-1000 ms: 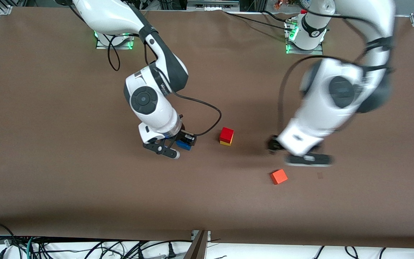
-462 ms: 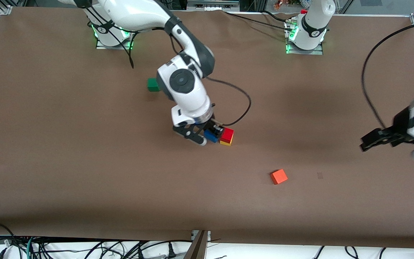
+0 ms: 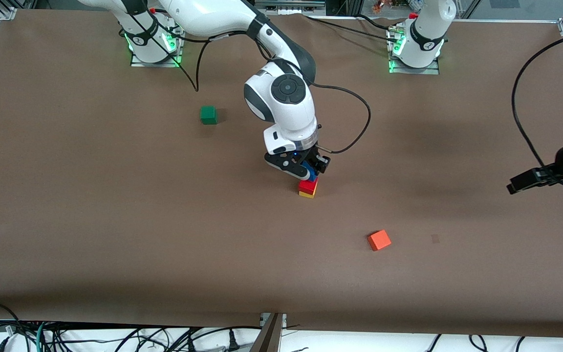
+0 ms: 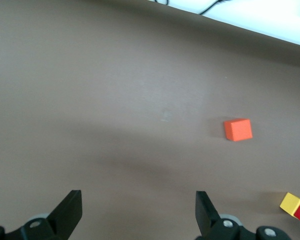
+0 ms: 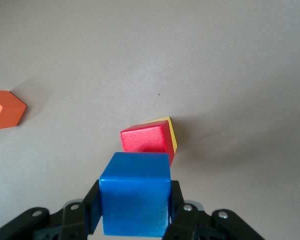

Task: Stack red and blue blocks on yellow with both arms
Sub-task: 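Move the held blue cube over the red cube with the right gripper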

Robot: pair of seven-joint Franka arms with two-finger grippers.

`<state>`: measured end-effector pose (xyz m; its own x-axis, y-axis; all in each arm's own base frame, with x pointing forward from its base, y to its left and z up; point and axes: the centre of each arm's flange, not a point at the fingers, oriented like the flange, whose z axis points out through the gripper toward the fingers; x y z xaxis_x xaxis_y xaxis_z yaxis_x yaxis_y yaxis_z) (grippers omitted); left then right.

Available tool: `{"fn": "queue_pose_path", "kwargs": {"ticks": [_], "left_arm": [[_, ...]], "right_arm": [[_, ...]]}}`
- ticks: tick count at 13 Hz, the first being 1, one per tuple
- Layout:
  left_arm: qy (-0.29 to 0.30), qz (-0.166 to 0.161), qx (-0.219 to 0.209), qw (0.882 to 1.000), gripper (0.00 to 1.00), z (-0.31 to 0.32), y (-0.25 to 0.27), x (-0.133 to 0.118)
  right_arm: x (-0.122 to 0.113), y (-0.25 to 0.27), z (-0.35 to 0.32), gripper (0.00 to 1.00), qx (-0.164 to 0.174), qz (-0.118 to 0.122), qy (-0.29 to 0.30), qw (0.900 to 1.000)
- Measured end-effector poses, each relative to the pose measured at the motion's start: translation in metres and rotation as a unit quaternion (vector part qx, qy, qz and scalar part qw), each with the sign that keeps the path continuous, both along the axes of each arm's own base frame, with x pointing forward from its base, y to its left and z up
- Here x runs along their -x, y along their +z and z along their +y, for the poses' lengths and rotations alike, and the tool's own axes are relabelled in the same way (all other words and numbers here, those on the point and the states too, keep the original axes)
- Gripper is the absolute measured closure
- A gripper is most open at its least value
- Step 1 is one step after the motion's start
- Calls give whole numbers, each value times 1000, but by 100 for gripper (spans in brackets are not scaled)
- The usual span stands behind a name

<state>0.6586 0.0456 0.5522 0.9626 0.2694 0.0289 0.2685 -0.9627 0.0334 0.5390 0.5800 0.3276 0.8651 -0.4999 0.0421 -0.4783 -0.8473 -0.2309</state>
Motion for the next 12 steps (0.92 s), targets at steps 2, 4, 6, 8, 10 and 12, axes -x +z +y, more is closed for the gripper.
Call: {"fn": "queue_pose_path", "kwargs": {"ticks": [2, 4, 6, 8, 10, 12], "left_arm": [[12, 14, 2, 1000, 0, 23, 0, 6], [0, 20, 4, 1000, 0, 22, 6, 12], [-22, 18, 8, 1000, 0, -4, 23, 21], [-30, 27, 10, 999, 0, -15, 27, 38], [-29, 39, 12, 999, 0, -13, 21, 51], [-29, 43, 13, 999, 0, -14, 17, 54]], "right_arm": [[-4, -4, 0, 44, 9, -11, 5, 1000], [-5, -6, 0, 44, 11, -14, 9, 1000], [-5, -10, 0, 44, 14, -14, 12, 1000], [-6, -16, 0, 44, 15, -14, 14, 1000], [-6, -19, 0, 44, 15, -15, 14, 1000], [-7, -19, 1, 44, 13, -17, 14, 1000]]}}
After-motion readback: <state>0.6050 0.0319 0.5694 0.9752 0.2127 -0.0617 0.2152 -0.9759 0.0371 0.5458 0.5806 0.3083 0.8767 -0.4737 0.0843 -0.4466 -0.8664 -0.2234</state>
